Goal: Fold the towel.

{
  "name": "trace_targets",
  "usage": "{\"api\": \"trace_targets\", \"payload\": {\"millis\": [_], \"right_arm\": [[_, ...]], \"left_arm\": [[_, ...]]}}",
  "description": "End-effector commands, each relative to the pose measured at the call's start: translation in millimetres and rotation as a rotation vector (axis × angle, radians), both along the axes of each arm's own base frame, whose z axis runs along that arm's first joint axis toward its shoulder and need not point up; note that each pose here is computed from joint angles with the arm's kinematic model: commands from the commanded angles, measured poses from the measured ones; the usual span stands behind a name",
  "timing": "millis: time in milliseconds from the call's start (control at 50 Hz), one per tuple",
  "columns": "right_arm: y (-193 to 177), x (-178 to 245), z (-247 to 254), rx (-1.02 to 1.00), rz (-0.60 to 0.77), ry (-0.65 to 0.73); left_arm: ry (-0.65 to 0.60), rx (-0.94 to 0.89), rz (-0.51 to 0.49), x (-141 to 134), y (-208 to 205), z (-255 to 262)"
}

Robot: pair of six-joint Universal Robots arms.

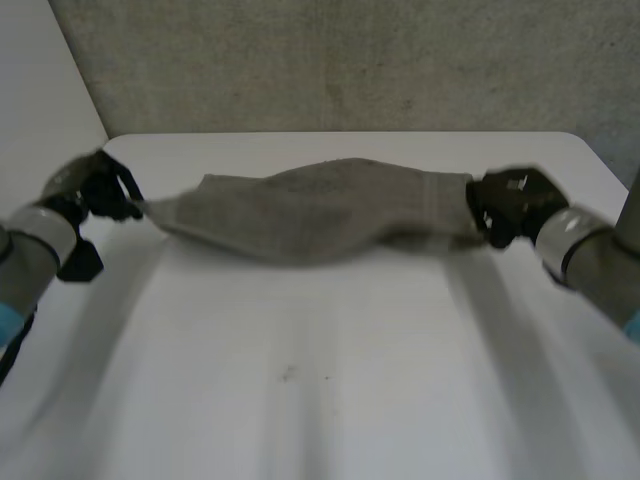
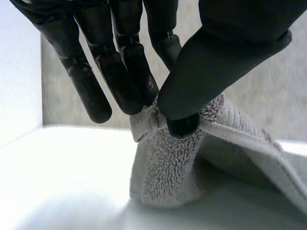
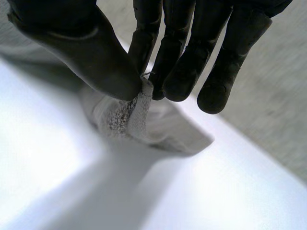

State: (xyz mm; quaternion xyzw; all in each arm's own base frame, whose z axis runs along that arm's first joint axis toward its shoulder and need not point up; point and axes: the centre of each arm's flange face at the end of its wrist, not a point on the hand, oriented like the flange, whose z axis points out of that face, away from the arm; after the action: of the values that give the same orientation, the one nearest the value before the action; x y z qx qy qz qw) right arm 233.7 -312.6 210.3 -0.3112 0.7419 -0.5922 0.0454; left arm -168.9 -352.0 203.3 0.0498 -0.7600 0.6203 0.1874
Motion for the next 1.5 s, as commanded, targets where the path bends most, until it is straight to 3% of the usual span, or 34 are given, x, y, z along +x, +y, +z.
{"api": "trace_targets", "payload": {"millis": [20,240,700,1180,1360,1500], "right_arm": [[29.1,-8.5,-50.3,0.105,0.027,0.128],[46.9,-13.0,-49.2,0.079,0.016,0.098],[49.6,-12.1,-77.7,0.056,0.048,0.192],[31.5,-10.8,-91.5,0.096,-0.049,0.108],[19.1,-17.5,-49.5,-0.013,-0.144,0.014],[22.2,-28.9,-15.7,-0.093,-0.152,0.052]], "left_arm": [[-0.105,0.065,-0.035,9.2,25.2,-31.4],[-0.106,0.057,0.001,28.5,32.2,-29.7],[-0.104,0.049,0.005,29.6,30.0,-27.7],[-0.106,0.042,0.008,30.3,28.4,-26.1],[-0.108,0.049,0.003,28.7,30.9,-27.7],[-0.117,0.025,0.003,28.5,36.9,-15.3]]}}
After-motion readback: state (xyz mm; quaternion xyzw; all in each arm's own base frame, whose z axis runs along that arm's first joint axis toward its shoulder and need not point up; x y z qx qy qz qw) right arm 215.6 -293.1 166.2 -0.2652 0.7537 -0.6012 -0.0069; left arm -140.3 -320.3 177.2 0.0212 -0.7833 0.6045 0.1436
